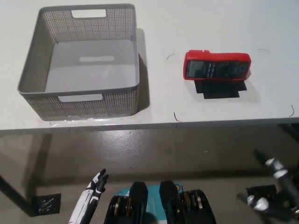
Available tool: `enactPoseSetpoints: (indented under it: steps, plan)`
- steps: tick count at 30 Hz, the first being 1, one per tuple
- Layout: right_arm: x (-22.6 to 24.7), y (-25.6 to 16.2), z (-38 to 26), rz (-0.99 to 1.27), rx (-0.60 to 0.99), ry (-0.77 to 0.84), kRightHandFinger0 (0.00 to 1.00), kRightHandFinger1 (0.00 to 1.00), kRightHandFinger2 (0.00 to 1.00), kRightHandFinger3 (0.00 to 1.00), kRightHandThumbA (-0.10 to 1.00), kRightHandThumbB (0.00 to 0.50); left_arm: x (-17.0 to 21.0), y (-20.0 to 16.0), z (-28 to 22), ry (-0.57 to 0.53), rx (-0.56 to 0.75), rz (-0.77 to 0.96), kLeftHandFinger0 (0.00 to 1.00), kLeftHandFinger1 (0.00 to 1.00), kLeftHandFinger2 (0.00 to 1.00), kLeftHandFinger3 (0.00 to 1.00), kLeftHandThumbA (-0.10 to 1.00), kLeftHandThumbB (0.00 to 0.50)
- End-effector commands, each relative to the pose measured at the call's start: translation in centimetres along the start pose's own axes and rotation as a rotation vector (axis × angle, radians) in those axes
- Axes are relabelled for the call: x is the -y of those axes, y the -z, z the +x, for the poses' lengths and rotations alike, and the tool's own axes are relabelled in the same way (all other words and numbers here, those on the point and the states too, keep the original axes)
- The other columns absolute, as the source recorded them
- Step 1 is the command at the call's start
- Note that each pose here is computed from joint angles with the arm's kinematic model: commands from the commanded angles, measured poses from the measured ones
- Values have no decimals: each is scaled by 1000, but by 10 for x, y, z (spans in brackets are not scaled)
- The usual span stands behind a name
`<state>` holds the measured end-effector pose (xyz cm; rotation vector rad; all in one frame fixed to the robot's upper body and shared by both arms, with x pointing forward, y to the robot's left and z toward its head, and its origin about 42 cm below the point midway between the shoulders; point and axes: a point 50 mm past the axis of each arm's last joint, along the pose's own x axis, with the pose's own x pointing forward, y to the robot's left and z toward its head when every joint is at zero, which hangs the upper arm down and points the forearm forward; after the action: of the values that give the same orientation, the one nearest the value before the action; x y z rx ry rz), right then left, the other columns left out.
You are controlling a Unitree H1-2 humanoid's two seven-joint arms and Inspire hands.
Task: Use the right hand to pick up a multimeter on the right side and put it into a container on the left side
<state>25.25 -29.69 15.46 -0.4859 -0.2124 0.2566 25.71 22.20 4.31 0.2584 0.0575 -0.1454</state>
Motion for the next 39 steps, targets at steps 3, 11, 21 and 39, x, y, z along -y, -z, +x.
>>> enactPoseSetpoints:
  steps: [3,11,21,39]
  plan:
    - [133,-150,21,-497,176,149,1000,1000,1000,1000,1000,483,-11,-13,5,-15,73,40,1000,1000,1000,1000,1000,433]
    - [191,-226,87,-639,183,38,1000,1000,1000,1000,1000,451,-13,-15,10,-14,79,43,1000,1000,1000,1000,1000,428]
    - [212,-283,217,-773,14,-149,1000,1000,1000,1000,1000,500,-12,-15,11,-9,84,44,1000,1000,1000,1000,1000,408]
    - [155,-296,374,-1090,-305,-178,1000,1000,1000,1000,1000,500,-12,-13,11,17,81,38,1000,1000,1000,1000,1000,436]
